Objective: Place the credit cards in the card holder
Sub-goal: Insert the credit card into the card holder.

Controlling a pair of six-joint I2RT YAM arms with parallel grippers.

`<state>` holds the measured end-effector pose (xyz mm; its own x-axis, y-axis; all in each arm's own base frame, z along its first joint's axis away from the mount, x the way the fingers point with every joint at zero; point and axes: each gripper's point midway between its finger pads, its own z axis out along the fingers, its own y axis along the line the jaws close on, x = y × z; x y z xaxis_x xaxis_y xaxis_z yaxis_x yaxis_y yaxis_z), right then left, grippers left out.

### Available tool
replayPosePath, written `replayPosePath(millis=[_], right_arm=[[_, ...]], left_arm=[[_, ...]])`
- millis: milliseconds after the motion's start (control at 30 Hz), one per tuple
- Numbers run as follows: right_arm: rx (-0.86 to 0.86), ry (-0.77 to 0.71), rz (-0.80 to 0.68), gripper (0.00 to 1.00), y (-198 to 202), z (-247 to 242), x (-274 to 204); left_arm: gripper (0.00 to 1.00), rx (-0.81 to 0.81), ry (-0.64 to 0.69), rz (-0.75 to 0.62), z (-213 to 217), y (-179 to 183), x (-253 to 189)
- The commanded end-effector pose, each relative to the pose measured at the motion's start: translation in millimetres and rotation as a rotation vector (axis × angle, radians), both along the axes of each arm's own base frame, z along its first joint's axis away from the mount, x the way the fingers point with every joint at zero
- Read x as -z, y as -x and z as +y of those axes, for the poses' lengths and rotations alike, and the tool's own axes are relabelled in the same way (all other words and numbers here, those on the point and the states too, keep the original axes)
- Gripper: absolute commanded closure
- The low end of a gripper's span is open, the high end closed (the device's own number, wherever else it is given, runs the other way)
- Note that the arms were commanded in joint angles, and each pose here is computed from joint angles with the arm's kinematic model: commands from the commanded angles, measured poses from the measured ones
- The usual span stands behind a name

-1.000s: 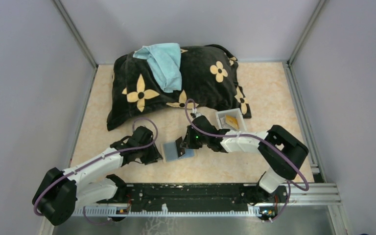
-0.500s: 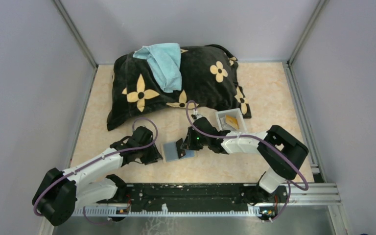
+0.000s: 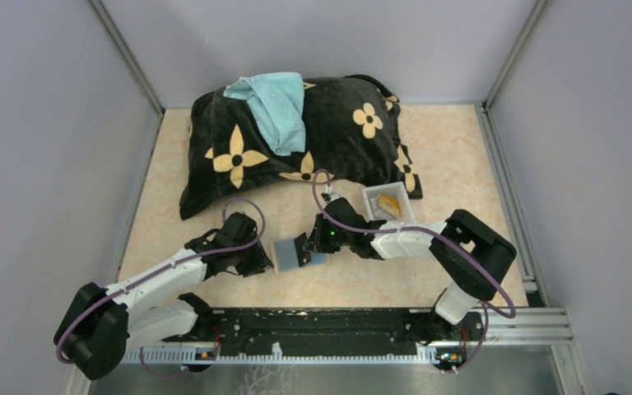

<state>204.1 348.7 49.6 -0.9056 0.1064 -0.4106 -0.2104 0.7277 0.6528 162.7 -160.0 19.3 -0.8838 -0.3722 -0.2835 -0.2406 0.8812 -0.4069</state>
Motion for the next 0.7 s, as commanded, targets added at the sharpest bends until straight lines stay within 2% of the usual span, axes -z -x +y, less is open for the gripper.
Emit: replayPosePath(millis=[0, 467, 667], right_arm=[[0.006, -0.032, -0.018, 1.0, -7, 6, -4], [0.003, -0.014, -0.003, 1.0, -3, 2, 10], [-0.001, 0.031, 0.027, 1.0, 1, -3, 31]], left_arm=[[0.59, 0.005, -0.069, 0.055, 16, 15, 17], [0.59, 0.017, -0.078, 0.061, 15, 15, 19], [0.59, 0.02, -0.079, 0.064, 15, 16, 20]])
